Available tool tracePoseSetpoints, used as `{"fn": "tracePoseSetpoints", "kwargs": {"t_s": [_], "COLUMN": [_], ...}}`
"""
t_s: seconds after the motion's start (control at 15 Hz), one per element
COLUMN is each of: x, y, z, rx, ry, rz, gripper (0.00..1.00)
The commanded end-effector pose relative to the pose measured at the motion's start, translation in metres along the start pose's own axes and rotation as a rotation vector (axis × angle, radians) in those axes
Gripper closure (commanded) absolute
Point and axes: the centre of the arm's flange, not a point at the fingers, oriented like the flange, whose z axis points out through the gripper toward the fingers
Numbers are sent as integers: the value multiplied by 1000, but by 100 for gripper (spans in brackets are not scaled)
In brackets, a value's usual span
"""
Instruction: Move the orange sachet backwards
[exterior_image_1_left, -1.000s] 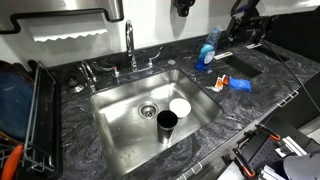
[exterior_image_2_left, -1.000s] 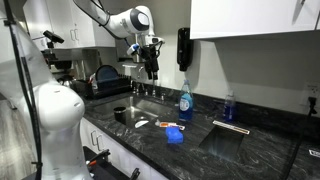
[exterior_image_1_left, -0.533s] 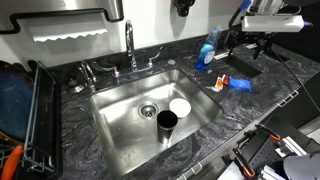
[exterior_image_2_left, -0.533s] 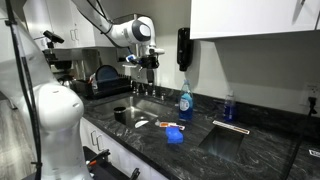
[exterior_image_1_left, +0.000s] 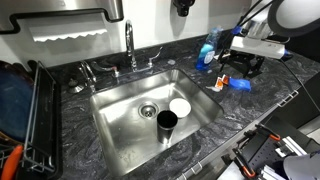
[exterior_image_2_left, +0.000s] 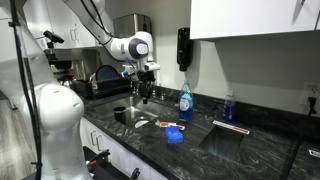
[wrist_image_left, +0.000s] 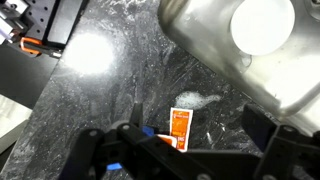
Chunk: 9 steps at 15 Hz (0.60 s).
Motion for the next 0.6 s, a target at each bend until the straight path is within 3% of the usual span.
{"fn": "tracePoseSetpoints", "kwargs": {"t_s": [0.0, 0.2, 0.27, 0.53], "x": [2, 10, 1, 1], "y": [3, 7, 4, 4], "z": [33, 49, 32, 34], "rx": [63, 69, 57, 57], "ry": [6, 27, 25, 24], "rz": [-54, -122, -77, -80], "gripper": [0, 0, 0, 0]}}
